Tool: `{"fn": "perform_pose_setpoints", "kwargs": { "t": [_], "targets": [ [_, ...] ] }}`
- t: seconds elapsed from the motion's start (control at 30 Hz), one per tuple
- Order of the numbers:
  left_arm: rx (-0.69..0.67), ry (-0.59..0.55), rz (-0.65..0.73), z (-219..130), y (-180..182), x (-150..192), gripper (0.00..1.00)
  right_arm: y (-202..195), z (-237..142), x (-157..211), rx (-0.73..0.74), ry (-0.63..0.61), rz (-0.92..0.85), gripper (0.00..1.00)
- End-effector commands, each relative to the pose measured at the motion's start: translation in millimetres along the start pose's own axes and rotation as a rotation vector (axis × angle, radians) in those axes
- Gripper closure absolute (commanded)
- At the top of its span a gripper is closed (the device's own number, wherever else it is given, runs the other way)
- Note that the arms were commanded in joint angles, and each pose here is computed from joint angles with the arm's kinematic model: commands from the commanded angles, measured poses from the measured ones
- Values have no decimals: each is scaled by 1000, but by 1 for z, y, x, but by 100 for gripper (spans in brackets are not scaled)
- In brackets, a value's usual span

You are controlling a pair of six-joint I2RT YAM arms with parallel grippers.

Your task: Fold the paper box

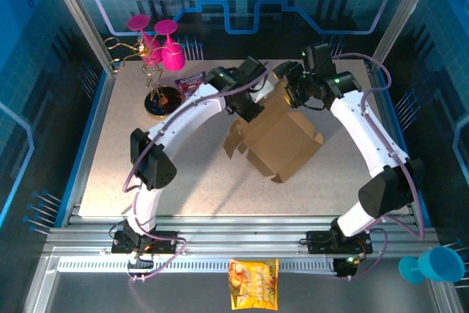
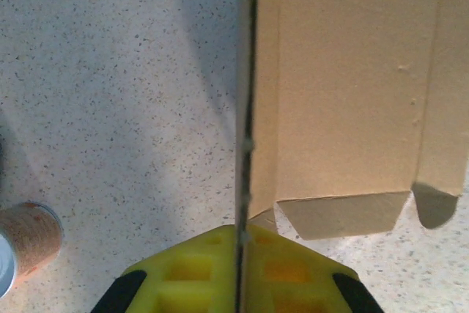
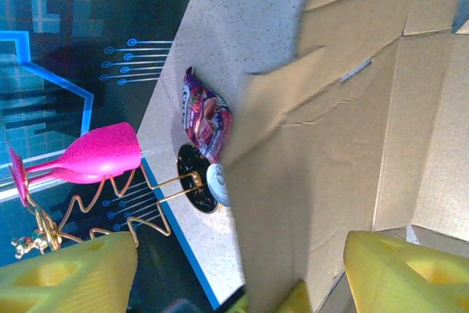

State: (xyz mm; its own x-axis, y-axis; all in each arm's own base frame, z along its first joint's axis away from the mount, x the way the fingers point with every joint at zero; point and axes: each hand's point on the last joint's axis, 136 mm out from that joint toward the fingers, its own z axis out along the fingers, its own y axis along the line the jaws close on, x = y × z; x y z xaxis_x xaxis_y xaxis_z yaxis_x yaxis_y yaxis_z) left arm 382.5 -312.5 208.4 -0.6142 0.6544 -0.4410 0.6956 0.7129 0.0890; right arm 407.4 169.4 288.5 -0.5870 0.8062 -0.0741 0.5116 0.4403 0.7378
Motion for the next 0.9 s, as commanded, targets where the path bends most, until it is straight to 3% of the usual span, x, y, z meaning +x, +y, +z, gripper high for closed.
{"fn": "perform_pose_setpoints", "kwargs": {
  "t": [0.0, 0.33, 0.87],
  "targets": [
    [-130, -56, 73, -16, 9, -11, 100, 2, -7, 0, 21, -17, 42, 26],
    [-167, -90, 143, -17, -4, -21, 100, -31, 9, 1, 103, 4, 99, 47],
    [-156, -169, 166, -25, -14, -28, 100, -46, 24, -10, 111, 22, 188, 92]
  ]
}}
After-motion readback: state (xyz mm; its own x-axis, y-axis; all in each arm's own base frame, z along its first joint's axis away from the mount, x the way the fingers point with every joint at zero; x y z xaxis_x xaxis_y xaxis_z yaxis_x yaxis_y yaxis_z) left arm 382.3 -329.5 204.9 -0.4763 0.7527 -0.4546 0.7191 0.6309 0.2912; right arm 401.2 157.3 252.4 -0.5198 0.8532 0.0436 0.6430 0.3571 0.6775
